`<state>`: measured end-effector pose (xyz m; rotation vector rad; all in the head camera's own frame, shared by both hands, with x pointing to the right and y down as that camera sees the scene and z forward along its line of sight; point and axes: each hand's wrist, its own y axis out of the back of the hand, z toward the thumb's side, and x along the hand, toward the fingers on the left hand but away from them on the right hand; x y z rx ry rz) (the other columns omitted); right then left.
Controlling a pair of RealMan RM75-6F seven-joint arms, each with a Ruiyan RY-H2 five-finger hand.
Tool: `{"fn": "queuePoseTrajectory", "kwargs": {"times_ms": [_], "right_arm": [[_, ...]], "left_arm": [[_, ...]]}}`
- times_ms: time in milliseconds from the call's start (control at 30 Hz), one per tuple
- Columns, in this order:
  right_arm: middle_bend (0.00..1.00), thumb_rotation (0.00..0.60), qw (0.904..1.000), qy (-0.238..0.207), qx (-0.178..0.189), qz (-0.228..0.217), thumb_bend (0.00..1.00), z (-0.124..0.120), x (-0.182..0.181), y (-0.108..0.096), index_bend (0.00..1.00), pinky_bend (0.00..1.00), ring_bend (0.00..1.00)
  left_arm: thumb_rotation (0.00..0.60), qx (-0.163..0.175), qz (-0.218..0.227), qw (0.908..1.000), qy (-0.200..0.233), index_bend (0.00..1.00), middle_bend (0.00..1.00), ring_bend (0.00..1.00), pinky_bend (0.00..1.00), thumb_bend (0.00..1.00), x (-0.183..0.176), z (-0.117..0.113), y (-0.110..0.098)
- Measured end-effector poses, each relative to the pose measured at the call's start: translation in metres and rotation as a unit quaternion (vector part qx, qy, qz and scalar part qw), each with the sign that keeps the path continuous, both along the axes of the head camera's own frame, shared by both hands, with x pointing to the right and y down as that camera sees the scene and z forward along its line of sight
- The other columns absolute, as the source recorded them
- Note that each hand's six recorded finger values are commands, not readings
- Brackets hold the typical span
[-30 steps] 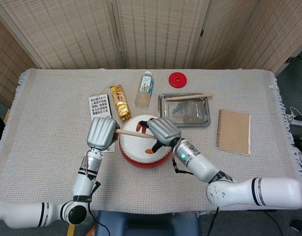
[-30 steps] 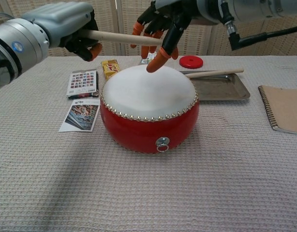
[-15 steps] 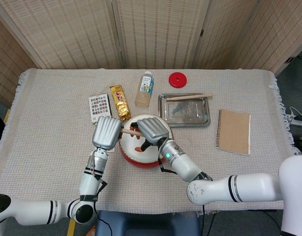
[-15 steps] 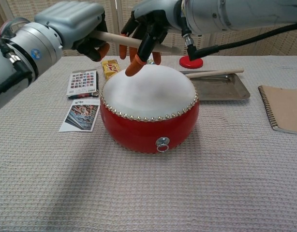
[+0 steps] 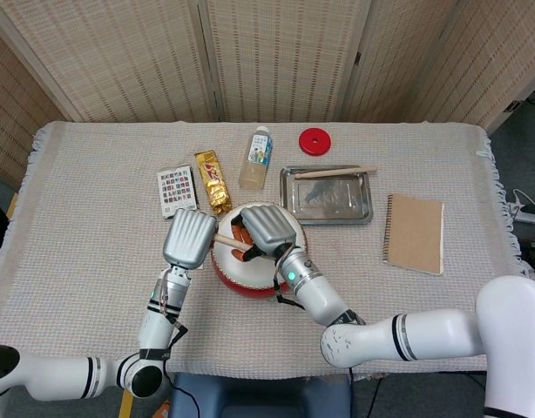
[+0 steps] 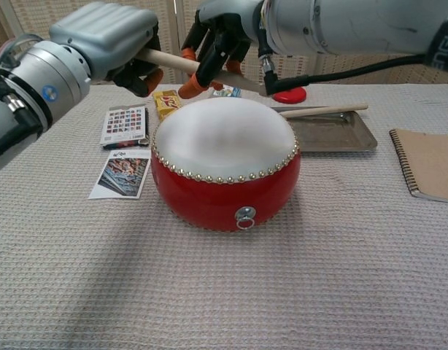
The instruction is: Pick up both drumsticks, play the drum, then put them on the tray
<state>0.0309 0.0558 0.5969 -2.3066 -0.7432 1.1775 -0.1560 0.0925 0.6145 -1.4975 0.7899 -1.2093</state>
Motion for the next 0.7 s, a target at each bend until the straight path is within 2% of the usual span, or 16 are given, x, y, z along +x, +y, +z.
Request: {"fn": "queuePoseTrajectory", "kwargs": {"times_ms": [267, 400, 500, 700], "right_arm": [[0.84, 0.600, 0.9997, -0.016, 0.001, 0.021, 0.22, 0.001, 0.004, -0.002, 0.95, 0.79, 0.69], [0.87, 0.600, 0.9993, -0.024, 0.001, 0.028, 0.22, 0.001, 0.007, -0.003, 0.99, 0.80, 0.71], [0.87, 0.600, 0.9993, -0.025, -0.001, 0.029, 0.22, 0.003, 0.010, -0.003, 1.00, 0.80, 0.72], [0.88, 0.600, 0.9992, -0.026, -0.006, 0.031, 0.22, 0.004, 0.016, -0.005, 1.00, 0.80, 0.73]], "left_arm": [[0.600, 0.000, 0.004, 1.0000, -0.007, 0.55, 0.73, 0.70, 1.00, 0.53, -0.003, 0.000, 0.002], [0.600, 0.002, 0.005, 0.9999, -0.009, 0.47, 0.66, 0.64, 0.99, 0.53, -0.004, 0.000, 0.003], [0.600, 0.003, 0.004, 1.0000, -0.009, 0.42, 0.60, 0.57, 0.93, 0.53, -0.005, -0.001, 0.002], [0.600, 0.004, 0.007, 0.9999, -0.008, 0.32, 0.44, 0.41, 0.72, 0.51, -0.007, -0.002, 0.002]]}}
